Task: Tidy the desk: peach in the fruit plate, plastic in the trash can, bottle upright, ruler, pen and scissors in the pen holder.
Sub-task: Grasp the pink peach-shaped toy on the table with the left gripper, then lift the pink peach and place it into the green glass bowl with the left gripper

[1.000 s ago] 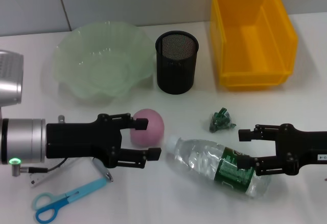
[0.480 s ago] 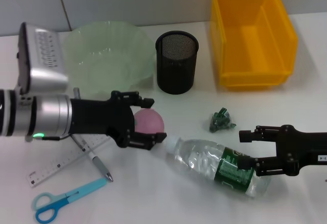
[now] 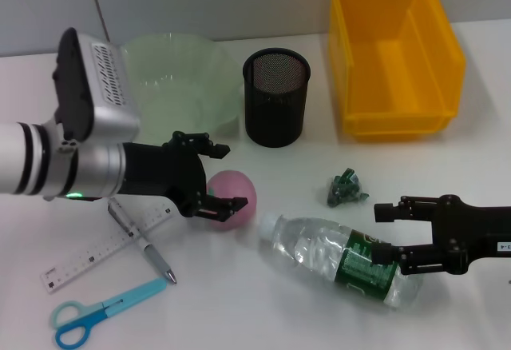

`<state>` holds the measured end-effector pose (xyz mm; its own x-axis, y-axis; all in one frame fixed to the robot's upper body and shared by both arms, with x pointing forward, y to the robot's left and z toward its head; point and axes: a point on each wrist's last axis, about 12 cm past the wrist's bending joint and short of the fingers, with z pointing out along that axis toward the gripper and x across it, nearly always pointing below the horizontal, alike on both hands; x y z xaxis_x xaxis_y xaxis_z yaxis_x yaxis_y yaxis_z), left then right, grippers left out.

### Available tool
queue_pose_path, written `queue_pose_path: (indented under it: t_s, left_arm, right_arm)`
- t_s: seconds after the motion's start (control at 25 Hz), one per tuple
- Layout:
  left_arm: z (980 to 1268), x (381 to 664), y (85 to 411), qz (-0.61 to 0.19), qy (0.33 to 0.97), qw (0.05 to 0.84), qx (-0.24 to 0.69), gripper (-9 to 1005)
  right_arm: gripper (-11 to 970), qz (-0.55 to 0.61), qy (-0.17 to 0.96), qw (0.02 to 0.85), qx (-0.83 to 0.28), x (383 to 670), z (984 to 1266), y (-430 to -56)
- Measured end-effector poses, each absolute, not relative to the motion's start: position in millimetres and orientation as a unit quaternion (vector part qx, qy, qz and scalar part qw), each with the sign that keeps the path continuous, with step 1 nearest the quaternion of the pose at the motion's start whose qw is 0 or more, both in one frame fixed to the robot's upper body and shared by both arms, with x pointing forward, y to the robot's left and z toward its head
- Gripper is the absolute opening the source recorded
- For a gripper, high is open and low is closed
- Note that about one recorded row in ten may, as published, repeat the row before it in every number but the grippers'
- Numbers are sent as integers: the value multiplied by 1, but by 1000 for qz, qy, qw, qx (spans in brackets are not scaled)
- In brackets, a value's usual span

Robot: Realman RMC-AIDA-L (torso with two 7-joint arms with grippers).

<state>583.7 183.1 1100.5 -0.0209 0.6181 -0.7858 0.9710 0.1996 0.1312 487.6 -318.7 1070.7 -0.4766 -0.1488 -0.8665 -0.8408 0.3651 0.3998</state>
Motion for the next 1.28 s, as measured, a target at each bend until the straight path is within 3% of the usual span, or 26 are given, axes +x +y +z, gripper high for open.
queue_pose_path:
  t_s: [0.32,0.84,1.28]
  left_arm:
    - [1087,588,173,-210,693,339,600,775]
    - [1092,592,169,-218,707,331,586,753]
    - [1097,593,170,-231,718,330,568,489]
  right_arm:
    - [805,445,734,386,-338,490,1071,-320]
    - [805,443,734,387,-340,492,1072,-320]
    - [805,442,734,386,-342,492,1072,-320]
